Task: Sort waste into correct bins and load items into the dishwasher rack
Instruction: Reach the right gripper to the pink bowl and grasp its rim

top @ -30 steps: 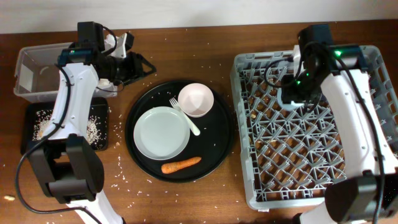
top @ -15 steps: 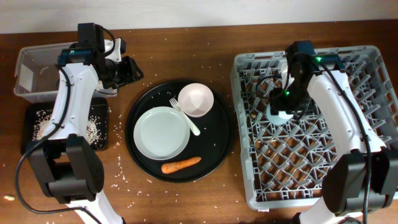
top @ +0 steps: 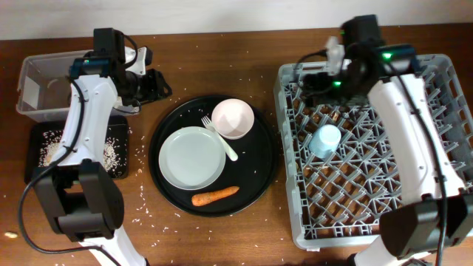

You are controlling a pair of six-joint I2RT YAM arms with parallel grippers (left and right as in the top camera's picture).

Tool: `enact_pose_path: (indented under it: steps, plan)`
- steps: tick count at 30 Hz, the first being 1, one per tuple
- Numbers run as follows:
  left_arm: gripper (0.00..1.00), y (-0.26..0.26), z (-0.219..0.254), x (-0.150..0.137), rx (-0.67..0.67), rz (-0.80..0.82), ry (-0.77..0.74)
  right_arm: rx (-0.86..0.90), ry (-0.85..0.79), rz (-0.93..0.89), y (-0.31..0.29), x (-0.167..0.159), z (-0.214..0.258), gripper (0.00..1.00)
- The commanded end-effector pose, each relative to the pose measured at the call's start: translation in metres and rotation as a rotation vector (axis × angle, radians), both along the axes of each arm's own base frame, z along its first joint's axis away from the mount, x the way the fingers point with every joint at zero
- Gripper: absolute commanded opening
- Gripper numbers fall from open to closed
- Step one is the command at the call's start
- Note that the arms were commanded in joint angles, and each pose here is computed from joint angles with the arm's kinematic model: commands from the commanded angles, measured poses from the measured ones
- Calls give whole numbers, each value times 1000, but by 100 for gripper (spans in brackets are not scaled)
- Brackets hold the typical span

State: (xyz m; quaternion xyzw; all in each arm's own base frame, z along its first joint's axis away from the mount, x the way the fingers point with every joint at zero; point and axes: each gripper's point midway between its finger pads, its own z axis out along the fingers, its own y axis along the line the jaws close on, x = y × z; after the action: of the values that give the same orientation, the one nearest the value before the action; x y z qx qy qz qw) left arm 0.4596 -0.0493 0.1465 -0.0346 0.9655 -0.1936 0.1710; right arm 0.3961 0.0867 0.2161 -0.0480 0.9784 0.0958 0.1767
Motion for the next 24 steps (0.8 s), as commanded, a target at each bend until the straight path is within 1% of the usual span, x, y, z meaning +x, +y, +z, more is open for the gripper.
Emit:
enact_pose_path:
  steps: [1, 2, 3, 4, 5, 6, 7, 10, 12, 15, 16, 18, 19, 20, 24]
  plan:
    - [50, -6, 3, 1, 53, -47, -26, 40, -57, 134, 61, -3, 10, 88]
    - [50, -7, 2, 0, 78, -47, -23, 10, -72, 105, 78, 3, 2, 82]
    - [51, -6, 0, 0, 105, -45, -19, -8, -75, 89, 86, 8, -7, 77]
    - [54, -5, -1, 0, 120, -42, -18, -15, -69, 87, 94, 11, -16, 74]
    - [54, -4, -1, 0, 126, -41, -18, -17, -55, 86, 101, 14, -26, 70]
    - [55, -4, -1, 0, 125, -41, -18, -23, -36, 100, 109, 18, -42, 64]
    - [55, -4, -1, 0, 126, -40, -19, -33, -14, 114, 118, 22, -60, 60]
    - [55, -4, -1, 0, 126, -41, -17, -54, 52, 117, 129, 25, -100, 58]
    - [55, -4, -1, 0, 126, -41, -17, -68, 73, 112, 128, 28, -114, 57]
    - [55, -4, -2, -1, 125, -42, -15, -69, 56, 108, 128, 32, -113, 57]
    - [55, -4, -2, -1, 125, -42, -14, -66, 55, 102, 129, 32, -113, 54]
    - [55, -10, -3, -2, 122, -55, -13, -63, 54, 96, 130, 33, -114, 53]
    - [55, -13, -3, -2, 123, -61, -13, -59, 56, 86, 130, 34, -116, 50]
    - [55, -16, -3, -2, 123, -67, -15, -60, 57, 86, 131, 35, -118, 49]
    - [56, -16, -7, -1, 184, -68, -16, -77, 106, 90, 131, 33, -142, 47]
